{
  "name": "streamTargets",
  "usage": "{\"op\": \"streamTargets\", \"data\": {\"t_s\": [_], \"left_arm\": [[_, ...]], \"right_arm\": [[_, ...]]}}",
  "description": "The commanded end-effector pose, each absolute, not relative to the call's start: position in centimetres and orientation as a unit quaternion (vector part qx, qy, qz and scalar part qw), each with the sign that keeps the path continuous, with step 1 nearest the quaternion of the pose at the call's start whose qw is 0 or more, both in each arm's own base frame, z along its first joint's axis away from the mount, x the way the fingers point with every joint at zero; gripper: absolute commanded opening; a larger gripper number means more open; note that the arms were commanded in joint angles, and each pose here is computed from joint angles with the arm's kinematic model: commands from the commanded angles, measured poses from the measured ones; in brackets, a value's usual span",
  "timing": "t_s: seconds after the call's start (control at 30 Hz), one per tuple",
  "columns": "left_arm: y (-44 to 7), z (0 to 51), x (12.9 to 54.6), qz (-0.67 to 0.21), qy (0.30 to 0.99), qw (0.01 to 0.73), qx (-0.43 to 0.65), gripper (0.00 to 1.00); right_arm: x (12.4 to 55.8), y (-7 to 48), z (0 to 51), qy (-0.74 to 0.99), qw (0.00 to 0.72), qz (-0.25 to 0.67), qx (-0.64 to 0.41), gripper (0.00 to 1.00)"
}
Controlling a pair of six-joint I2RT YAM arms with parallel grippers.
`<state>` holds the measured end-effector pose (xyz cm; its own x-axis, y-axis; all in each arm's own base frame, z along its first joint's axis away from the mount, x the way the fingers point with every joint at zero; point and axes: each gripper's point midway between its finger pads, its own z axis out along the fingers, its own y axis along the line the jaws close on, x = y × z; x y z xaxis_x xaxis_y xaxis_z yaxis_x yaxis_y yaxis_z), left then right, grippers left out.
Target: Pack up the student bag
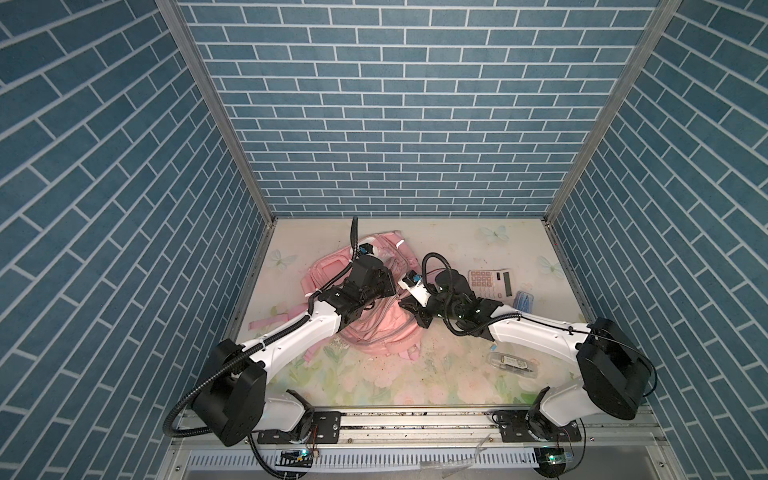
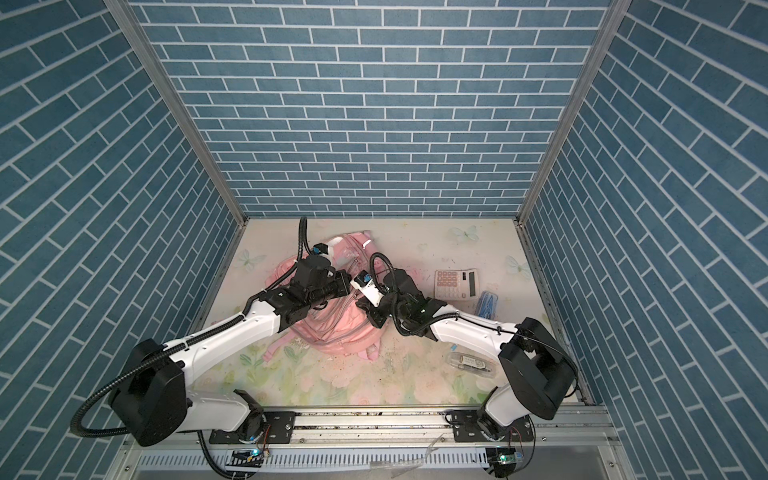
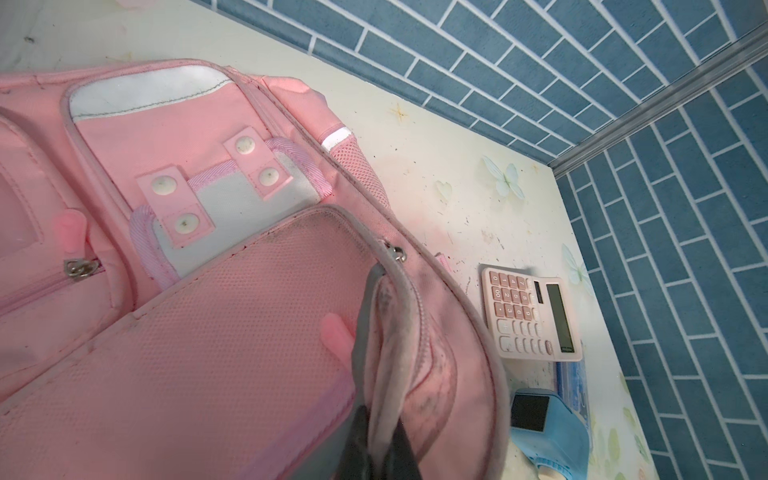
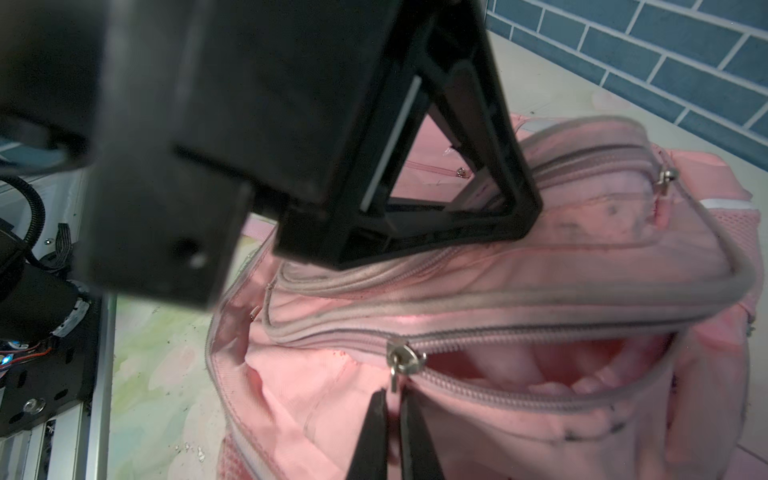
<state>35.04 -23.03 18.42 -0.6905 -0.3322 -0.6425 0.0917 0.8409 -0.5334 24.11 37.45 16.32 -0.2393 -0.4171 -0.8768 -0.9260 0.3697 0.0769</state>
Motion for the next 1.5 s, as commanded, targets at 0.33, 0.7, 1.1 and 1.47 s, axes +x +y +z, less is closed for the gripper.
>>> {"op": "streamTargets", "data": {"t_s": [0.33, 0.7, 1.1, 1.47], "left_arm": [[-22.3, 21.4, 37.6, -0.269, 0.874, 0.403, -0.016, 0.42], [-19.7, 16.5, 30.9, -0.170, 0.905, 0.361, 0.147, 0.67], [-21.5, 12.5, 28.3, -0.158, 0.915, 0.308, 0.207, 0.67], [-21.2, 9.5, 28.2, -0.138, 0.946, 0.251, 0.153, 0.00]], "right_arm": [[24.0, 35.0, 16.5, 0.709, 0.429, 0.316, -0.462, 0.00], [26.1, 32.8, 16.9, 0.715, 0.435, 0.314, -0.448, 0.00], [26.2, 32.8, 17.1, 0.718, 0.432, 0.315, -0.446, 0.00], [28.0, 32.1, 16.2, 0.753, 0.415, 0.274, -0.431, 0.00]]}}
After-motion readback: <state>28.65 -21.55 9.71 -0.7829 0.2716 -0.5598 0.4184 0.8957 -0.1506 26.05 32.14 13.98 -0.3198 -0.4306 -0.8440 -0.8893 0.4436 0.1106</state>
